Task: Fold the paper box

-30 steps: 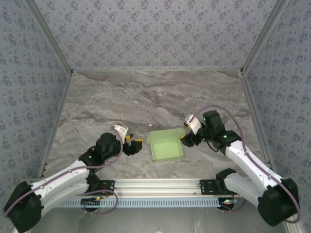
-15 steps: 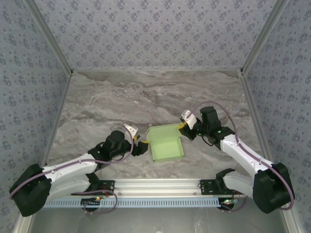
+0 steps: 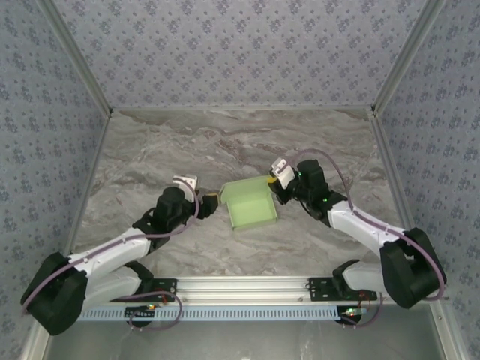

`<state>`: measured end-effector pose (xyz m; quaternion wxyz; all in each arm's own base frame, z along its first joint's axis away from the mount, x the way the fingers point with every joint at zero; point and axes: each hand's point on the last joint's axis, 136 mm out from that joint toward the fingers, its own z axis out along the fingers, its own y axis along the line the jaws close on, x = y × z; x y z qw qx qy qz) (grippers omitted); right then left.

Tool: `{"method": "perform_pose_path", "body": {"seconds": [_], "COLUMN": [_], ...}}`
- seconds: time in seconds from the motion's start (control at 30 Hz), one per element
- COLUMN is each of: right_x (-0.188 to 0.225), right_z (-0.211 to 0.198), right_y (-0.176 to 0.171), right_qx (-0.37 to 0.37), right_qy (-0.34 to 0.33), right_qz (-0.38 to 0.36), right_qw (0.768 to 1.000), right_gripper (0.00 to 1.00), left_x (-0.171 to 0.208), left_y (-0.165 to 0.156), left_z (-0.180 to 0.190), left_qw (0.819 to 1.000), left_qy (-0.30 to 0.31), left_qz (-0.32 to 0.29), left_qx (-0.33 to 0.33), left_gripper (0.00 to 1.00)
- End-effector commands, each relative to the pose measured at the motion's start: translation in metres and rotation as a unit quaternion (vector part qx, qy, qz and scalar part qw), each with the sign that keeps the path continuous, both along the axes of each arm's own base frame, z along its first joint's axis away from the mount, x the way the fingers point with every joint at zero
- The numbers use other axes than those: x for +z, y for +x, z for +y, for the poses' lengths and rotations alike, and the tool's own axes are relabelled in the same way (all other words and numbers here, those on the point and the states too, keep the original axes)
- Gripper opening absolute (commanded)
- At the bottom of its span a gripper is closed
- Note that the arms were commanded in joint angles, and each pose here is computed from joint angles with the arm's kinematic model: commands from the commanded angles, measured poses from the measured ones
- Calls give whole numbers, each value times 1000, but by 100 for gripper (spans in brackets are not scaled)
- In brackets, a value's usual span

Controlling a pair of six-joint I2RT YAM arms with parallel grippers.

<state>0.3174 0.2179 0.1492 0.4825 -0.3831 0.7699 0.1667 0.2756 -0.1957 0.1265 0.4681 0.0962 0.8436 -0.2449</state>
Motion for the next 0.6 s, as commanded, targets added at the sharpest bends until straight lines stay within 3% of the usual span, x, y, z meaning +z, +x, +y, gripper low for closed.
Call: {"method": "perform_pose_path", "body": {"seconds": [0.0,0.07,0.23,0.57], "right_x": [17,14,3,-15], "right_z": [4,4,-15,-5], "right_y": [18,15,3,-10], "right_qx": [-13,-8,-14,-5], "right_qy": [22,26,36,78], "right_qz": [-19,-8,32,110], "right_qw": [1000,1000,999,991], "right_gripper": [17,28,43,40], "left_x": [13,11,10,10], "left_y": [12,13,8,39], "left_z": [-9,-16,-30,-39], "left_qw": [1000,999,997,999], "left_qy": [-22,-22,-41,-1], "left_qz": [-9,-2,6,-16], "left_qx": [-11,-27,-63,-51], "left_gripper": [74,74,74,73]}}
